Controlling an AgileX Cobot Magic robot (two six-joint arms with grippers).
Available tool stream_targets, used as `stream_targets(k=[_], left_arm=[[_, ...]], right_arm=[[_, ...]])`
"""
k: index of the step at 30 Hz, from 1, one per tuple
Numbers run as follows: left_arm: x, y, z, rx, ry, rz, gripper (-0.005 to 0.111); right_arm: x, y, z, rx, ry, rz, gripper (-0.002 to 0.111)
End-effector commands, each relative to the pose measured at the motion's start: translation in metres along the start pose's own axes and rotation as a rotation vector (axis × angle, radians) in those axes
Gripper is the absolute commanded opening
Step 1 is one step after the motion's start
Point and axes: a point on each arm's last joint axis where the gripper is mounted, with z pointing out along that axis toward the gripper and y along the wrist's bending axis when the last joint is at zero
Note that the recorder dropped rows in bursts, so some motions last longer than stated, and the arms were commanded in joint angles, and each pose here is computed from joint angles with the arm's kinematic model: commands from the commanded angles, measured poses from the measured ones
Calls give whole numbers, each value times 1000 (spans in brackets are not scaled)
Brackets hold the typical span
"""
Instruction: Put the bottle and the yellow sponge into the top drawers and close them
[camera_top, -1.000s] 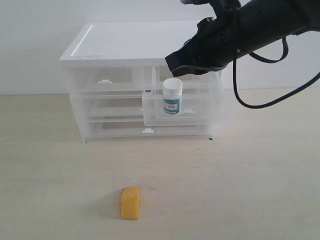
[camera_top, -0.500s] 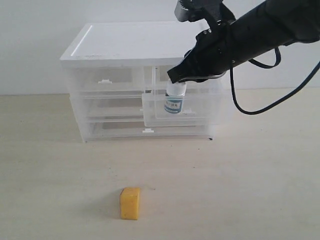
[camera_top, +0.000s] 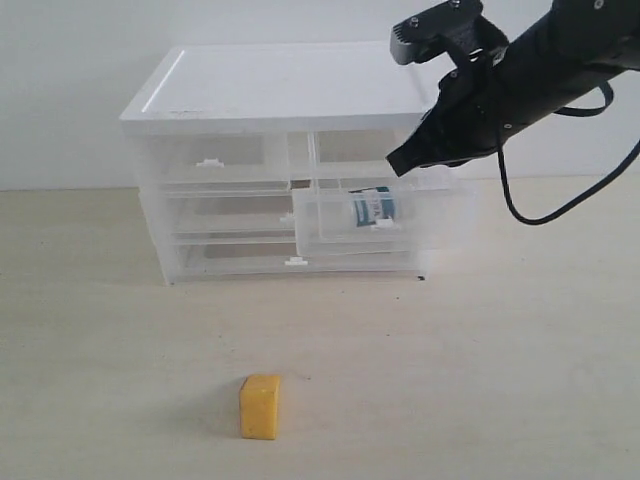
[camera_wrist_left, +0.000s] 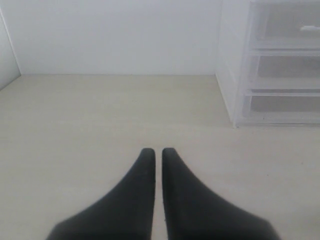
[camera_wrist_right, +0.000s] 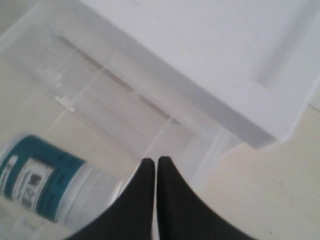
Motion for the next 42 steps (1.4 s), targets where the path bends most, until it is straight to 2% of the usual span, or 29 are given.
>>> stream_targets(k=[1,12,20,23,31,36,38,42], left_arm=[[1,0,0,-2,-3,-1,4],[1,0,0,-2,-3,-1,4],[1,0,0,-2,-3,-1,4],[1,0,0,-2,-3,-1,4],[1,0,0,-2,-3,-1,4],[1,0,0,-2,-3,-1,4],[1,0,0,-2,-3,-1,4],[1,0,0,-2,-3,-1,4]], right_arm=[[-2,-15,-17,51,-32,31,0],[-15,1,-58,45,-78,29,0],[-11,2,-77,305,-1,254,0],[-10,16,-78,337,48,244,0],[-4,56,-88,249,211,40,0],[5,80,-89,-30,309,-90,0],[4,86,-90,-126,295,-218,0],[6,92,-91,-251,266,-590,0]])
